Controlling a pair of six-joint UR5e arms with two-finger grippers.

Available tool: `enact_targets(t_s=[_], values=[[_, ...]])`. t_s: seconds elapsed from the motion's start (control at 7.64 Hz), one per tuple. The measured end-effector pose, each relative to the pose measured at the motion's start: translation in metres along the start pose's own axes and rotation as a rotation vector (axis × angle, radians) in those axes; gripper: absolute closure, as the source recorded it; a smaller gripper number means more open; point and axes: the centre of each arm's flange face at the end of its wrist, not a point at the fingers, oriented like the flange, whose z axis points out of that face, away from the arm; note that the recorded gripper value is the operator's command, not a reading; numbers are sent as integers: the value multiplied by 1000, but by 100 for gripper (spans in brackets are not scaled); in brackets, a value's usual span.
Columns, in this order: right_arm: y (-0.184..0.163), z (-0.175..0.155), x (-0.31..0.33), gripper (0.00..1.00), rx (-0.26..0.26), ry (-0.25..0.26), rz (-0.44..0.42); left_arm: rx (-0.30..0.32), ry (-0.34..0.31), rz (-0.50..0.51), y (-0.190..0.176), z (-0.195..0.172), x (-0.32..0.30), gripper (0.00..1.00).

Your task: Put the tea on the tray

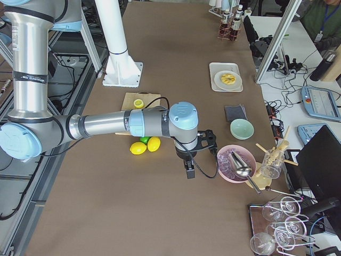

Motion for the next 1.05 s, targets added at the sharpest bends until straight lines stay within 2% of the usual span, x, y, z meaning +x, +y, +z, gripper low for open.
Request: enact_targets(t_s=[0.39,0.65,1.05], values=[[-56,-3,-16,0,17,2,-37,43,3,-7,-58,-7,10,1],[-91,4,-37,0,10,-5,-38,95,9,-18,-98,-11,24,2],[-108,6,-50,0,8,-10,-40,187,31,-46,-146,22,39,2]])
